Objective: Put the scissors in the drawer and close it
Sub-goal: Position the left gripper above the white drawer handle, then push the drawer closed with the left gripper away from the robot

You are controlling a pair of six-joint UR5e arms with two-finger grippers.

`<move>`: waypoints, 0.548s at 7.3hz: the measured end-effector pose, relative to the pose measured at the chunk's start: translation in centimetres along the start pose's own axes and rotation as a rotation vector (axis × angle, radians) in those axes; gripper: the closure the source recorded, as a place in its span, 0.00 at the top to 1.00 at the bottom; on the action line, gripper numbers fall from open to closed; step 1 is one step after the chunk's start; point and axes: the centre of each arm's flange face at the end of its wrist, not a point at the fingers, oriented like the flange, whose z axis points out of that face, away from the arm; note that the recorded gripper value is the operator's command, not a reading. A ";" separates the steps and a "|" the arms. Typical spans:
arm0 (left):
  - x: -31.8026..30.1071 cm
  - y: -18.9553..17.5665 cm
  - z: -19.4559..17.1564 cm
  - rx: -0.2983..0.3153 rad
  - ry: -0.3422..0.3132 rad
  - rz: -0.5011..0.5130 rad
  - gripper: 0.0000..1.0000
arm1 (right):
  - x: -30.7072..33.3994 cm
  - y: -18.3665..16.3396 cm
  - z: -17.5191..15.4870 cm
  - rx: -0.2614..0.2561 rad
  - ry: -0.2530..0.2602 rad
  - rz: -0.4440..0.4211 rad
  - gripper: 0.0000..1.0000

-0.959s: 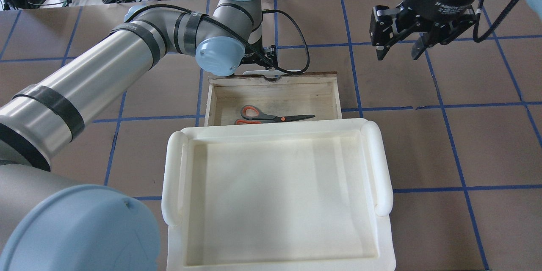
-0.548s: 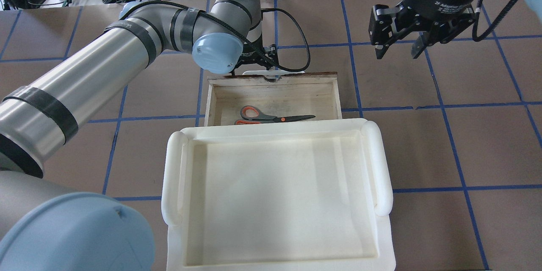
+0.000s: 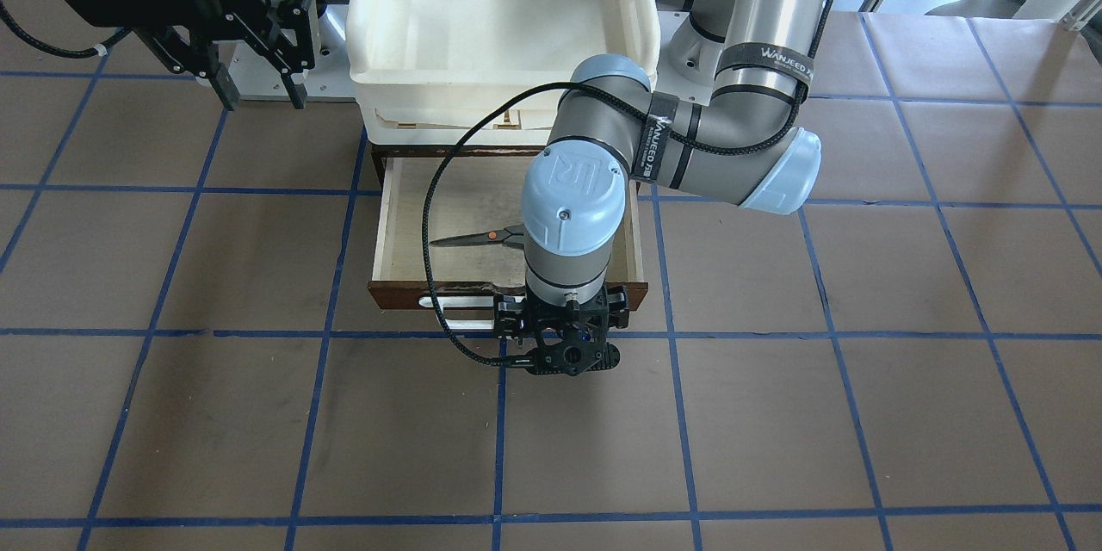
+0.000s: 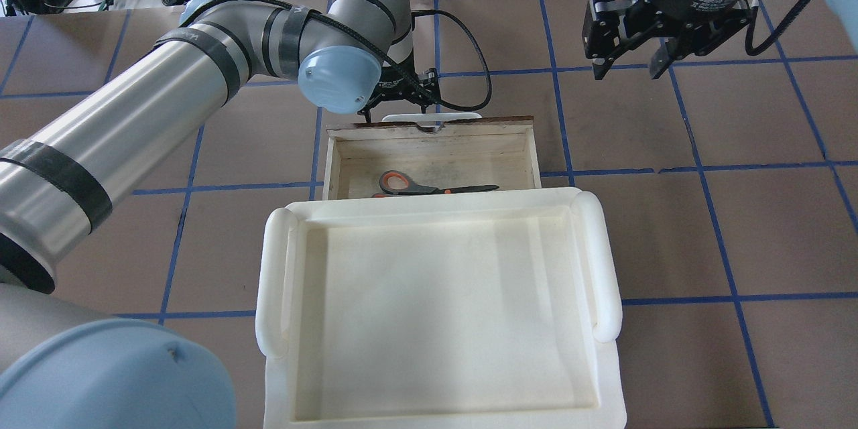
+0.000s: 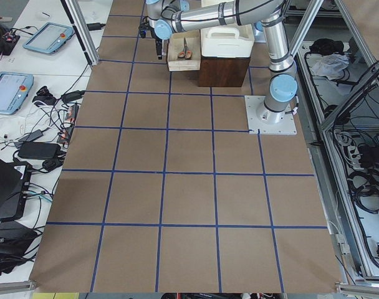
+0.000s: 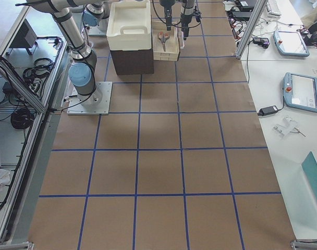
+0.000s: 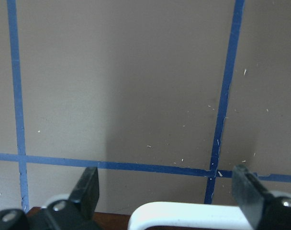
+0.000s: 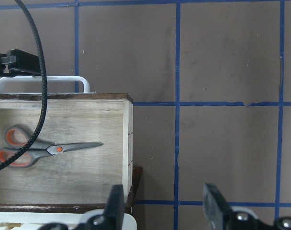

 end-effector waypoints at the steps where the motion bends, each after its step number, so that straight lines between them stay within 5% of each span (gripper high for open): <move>1: 0.0 0.1 -0.1 -0.006 0.000 -0.001 1.00 | 0.0 0.0 -0.1 0.007 0.001 0.003 0.65; 2: -0.1 0.3 -0.2 -0.014 -0.003 -0.012 1.00 | 0.0 0.0 -0.2 0.009 0.001 0.004 1.00; 4: -0.1 0.5 -0.3 -0.029 -0.003 -0.042 1.00 | 0.3 -0.4 -0.1 0.027 0.010 0.004 1.00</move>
